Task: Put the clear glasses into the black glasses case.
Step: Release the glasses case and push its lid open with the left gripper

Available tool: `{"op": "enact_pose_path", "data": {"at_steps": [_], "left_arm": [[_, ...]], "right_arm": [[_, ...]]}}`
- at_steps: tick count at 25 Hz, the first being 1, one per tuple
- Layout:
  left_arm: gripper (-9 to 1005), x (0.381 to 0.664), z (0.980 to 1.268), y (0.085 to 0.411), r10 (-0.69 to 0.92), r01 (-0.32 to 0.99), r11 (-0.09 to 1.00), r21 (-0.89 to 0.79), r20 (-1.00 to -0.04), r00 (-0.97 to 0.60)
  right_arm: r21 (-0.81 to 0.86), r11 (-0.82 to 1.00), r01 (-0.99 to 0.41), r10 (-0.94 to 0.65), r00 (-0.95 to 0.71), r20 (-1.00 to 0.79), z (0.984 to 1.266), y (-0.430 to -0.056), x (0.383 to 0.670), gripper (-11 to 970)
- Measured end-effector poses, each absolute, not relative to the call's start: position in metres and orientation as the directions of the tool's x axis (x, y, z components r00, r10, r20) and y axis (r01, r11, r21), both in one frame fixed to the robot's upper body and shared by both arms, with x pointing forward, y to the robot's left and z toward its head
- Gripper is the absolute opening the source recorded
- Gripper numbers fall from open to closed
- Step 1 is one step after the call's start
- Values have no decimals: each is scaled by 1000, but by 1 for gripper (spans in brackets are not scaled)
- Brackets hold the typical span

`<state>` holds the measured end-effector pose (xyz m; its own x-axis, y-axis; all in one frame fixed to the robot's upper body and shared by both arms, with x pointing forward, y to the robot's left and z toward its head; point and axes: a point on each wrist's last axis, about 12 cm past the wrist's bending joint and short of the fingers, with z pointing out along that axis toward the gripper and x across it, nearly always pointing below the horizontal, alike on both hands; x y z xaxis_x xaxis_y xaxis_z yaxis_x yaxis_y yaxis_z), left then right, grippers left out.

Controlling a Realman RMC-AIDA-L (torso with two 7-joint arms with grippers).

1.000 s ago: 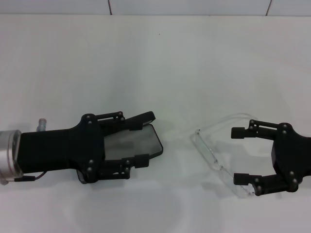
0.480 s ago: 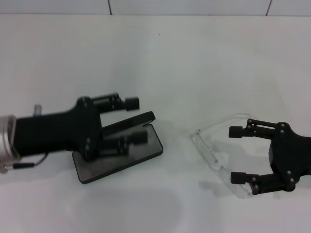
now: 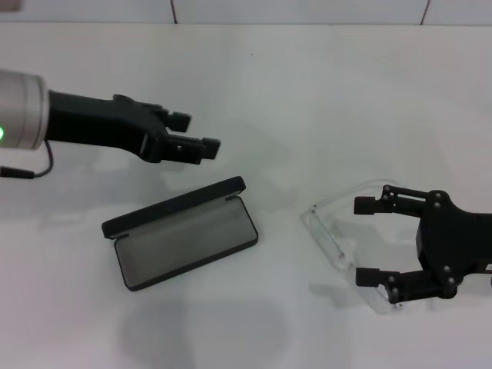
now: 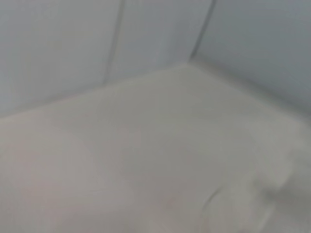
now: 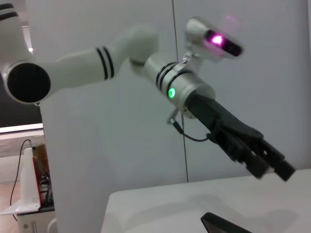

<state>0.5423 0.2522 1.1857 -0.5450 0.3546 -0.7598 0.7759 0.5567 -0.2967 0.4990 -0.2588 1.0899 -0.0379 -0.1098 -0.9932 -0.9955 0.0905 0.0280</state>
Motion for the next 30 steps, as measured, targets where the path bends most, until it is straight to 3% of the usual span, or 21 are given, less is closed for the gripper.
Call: {"op": "enact_pose_path", "data": {"at_steps": [5, 11, 30], "left_arm": [[716, 543, 1204, 222, 559, 737, 666, -116, -576, -596], [682, 528, 1209, 182, 686, 771, 637, -11, -449, -573], [655, 526, 1186, 172, 721, 753, 656, 40, -329, -610]], "right_arm": [[30, 110, -994, -111, -42, -993, 1089, -260, 500, 872], [29, 127, -992, -102, -42, -994, 1089, -262, 500, 871], [35, 121, -992, -89, -46, -995, 1087, -257, 498, 871]]}}
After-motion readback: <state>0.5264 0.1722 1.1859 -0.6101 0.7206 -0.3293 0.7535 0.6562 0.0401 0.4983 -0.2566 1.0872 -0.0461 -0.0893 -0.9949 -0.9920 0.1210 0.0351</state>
